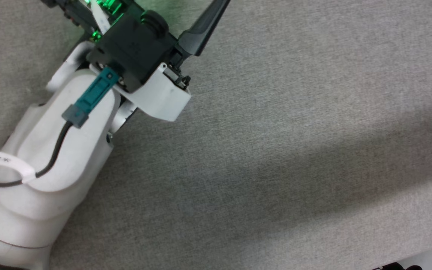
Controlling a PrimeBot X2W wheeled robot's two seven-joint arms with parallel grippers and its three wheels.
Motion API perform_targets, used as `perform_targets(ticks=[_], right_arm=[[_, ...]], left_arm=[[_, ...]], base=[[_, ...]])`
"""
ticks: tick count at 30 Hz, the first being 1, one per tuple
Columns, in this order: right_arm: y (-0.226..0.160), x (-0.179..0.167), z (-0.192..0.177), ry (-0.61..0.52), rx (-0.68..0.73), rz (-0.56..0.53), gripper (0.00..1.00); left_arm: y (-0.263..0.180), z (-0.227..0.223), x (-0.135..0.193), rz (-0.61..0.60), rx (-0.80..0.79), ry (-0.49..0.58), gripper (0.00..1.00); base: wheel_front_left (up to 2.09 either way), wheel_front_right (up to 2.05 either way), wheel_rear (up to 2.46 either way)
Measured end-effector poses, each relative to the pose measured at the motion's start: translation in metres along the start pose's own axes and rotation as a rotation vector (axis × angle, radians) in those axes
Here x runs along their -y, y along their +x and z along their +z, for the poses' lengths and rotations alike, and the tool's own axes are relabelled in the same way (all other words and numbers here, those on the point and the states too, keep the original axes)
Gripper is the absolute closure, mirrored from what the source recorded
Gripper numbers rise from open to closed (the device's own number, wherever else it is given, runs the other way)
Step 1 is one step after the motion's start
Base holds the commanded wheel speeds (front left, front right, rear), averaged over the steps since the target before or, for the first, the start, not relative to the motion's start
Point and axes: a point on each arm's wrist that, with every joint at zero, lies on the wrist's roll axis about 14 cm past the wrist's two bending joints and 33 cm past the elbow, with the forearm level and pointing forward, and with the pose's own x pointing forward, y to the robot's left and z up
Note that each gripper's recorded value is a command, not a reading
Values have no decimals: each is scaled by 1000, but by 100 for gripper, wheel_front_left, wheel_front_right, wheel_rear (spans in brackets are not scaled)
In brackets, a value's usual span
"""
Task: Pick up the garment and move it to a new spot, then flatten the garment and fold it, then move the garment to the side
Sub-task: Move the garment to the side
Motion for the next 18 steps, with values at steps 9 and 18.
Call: perform_targets(ticks=[9,18], right_arm=[[7,-9,0,-27,-11,0,0],[-9,-23,22,-85,57,85,0]], left_arm=[[-15,1,-12,47,-26,5,0],[-46,14,-9,127,-96,-15,0]], base=[[0,0,0],[0,0,0]])
